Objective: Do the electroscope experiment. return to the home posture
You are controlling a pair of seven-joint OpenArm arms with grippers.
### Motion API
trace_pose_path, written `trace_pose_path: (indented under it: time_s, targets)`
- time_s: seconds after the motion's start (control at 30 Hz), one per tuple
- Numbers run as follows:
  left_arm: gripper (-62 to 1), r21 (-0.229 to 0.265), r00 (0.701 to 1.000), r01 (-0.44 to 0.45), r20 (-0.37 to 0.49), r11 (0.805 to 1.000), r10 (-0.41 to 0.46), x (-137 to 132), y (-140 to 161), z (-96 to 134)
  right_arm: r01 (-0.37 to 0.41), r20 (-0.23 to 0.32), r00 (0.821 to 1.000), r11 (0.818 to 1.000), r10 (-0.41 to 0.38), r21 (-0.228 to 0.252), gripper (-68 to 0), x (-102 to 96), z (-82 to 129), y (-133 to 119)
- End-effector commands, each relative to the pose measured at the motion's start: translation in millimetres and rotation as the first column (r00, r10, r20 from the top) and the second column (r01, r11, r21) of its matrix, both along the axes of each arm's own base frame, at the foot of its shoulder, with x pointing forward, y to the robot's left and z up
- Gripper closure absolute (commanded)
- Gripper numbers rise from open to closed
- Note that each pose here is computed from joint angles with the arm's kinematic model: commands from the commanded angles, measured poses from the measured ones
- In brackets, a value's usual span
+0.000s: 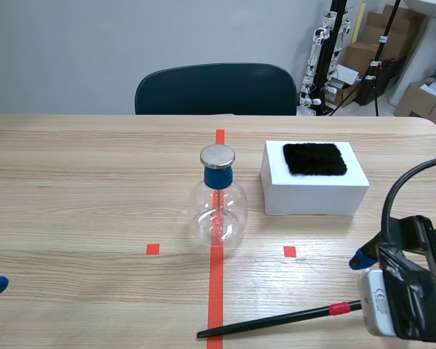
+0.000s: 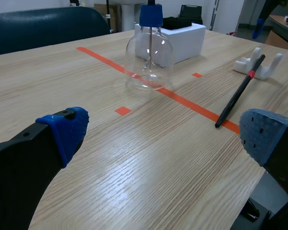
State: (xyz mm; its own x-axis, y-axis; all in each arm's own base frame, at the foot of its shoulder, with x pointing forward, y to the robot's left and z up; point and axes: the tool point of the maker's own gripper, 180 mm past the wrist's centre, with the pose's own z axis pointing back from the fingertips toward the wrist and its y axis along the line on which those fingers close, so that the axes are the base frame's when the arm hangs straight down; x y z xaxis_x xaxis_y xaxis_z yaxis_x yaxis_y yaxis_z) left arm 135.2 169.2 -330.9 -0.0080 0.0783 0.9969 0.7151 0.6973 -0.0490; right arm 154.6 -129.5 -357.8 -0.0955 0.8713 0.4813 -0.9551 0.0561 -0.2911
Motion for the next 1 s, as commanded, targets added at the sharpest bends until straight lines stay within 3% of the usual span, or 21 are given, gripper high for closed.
trace_pose_path:
  time_s: [0.0, 0.1, 0.3, 0.47, 0.6, 0.7, 0.8, 0.9, 0.97]
  targets:
    - [-62.3, -0.014, 1.000, -0.029, 0.006, 0.999, 0.029, -8, 7, 10, 0.038, 0.040, 0.998, 0.999, -0.038, -0.001, -67.9, 15.4, 5, -1]
    - [-62.3, -0.006, 0.996, -0.086, 0.001, 0.996, 0.086, -17, 18, 20, 0.092, 0.057, 0.994, 0.996, -0.091, -0.001, -67.9, 22.3, 8, -8]
    - [-62.3, 0.074, 0.990, -0.138, -0.023, 0.988, 0.140, -31, 31, 41, 0.149, 0.042, 0.988, 0.988, -0.150, 0.029, -67.9, 11.7, 13, -28]
    - [-62.3, 0.121, 0.995, -0.088, -0.043, 0.989, 0.094, -38, 13, 62, 0.236, 0.017, 0.971, 0.970, -0.238, 0.058, -67.9, 5.6, 22, -48]
    - [-62.3, 0.101, 0.999, -0.030, -0.036, 0.994, 0.034, -44, -13, 86, 0.287, -0.025, 0.958, 0.952, -0.286, 0.108, -67.9, 0.1, 37, -59]
    - [-62.3, 0.078, 1.000, 0.016, -0.020, 0.997, -0.014, -49, -32, 104, 0.327, -0.011, 0.944, 0.929, -0.330, 0.173, -67.9, 3.1, 52, -63]
    - [-62.3, 0.058, 0.999, 0.050, -0.001, 0.997, -0.050, -53, -46, 120, 0.325, 0.012, 0.938, 0.894, -0.345, 0.310, -67.9, 5.1, 74, -52]
    - [-62.3, 0.088, 0.998, 0.038, 0.037, 0.995, -0.042, -50, -56, 130, 0.283, 0.033, 0.945, 0.865, -0.325, 0.414, -67.9, 5.2, 93, -37]
    - [-62.3, 0.112, 0.998, 0.001, 0.068, 0.994, -0.008, -46, -59, 135, 0.267, 0.039, 0.948, 0.855, -0.317, 0.445, -67.9, 4.2, 99, -30]
